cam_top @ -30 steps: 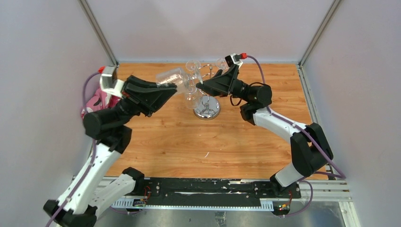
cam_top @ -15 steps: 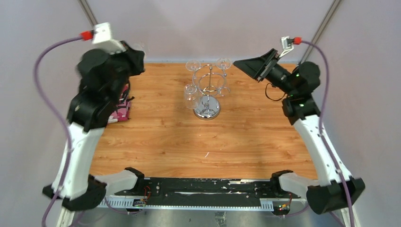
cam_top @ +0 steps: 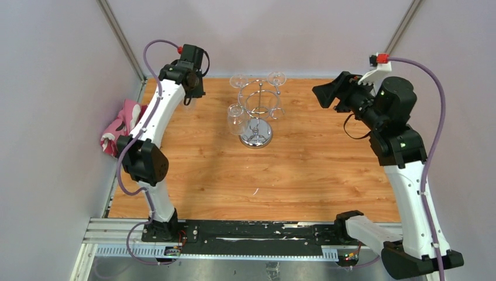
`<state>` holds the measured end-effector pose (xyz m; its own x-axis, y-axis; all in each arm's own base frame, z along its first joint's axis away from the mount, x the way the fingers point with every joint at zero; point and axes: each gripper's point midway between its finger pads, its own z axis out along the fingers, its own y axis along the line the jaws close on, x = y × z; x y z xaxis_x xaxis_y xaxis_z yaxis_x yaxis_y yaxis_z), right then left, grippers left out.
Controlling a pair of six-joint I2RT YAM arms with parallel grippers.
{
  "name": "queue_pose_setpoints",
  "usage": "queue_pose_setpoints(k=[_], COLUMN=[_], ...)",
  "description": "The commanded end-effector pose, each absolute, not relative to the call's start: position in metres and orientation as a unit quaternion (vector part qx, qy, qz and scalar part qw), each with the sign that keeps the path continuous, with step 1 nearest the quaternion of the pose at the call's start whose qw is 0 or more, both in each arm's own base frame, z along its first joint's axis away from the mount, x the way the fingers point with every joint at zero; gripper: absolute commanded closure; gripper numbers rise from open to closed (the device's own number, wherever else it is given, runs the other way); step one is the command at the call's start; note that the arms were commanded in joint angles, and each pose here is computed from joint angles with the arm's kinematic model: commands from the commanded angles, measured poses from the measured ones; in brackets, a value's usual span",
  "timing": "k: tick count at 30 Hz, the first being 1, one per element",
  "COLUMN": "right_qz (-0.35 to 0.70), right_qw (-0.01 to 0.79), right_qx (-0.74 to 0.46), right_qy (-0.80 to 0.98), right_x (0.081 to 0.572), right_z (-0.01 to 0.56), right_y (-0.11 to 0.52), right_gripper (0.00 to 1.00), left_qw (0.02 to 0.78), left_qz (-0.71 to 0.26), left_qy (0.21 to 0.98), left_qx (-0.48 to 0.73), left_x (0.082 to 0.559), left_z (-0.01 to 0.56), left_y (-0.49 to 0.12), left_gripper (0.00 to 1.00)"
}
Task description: Take the wine glass off the wine glass rack
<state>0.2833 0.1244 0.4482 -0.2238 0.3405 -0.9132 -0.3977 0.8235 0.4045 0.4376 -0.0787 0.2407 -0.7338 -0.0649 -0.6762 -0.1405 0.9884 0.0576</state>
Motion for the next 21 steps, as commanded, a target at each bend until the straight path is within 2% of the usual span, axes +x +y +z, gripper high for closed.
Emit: queue_pose_setpoints(k=[1, 10, 21], right_qz=[0.230, 0.223, 0.240], right_qw=[0.599, 0.595, 0.590], right_qx=[-0.007, 0.002, 0.006], right_qy=[0.767, 0.772, 0.771], right_x=[0.298, 0.309, 0.318], right_z=[0.410, 0.397, 0.388], right_y=[0.105, 0.102, 0.108], right_gripper=[0.24, 0.25, 0.25], left_qw=[0.381, 0.331, 0.283], left_qz=[0.028, -0.001, 0.001], left_qy=[0.922, 0.940, 0.955], left_qx=[-0.064, -0.080, -0.089], left_x=[0.472, 0.514, 0.522], left_z=[0.249, 0.177, 0.124], left_y=[-0.074, -0.056, -0.044], left_gripper=[1.00, 1.00, 1.00])
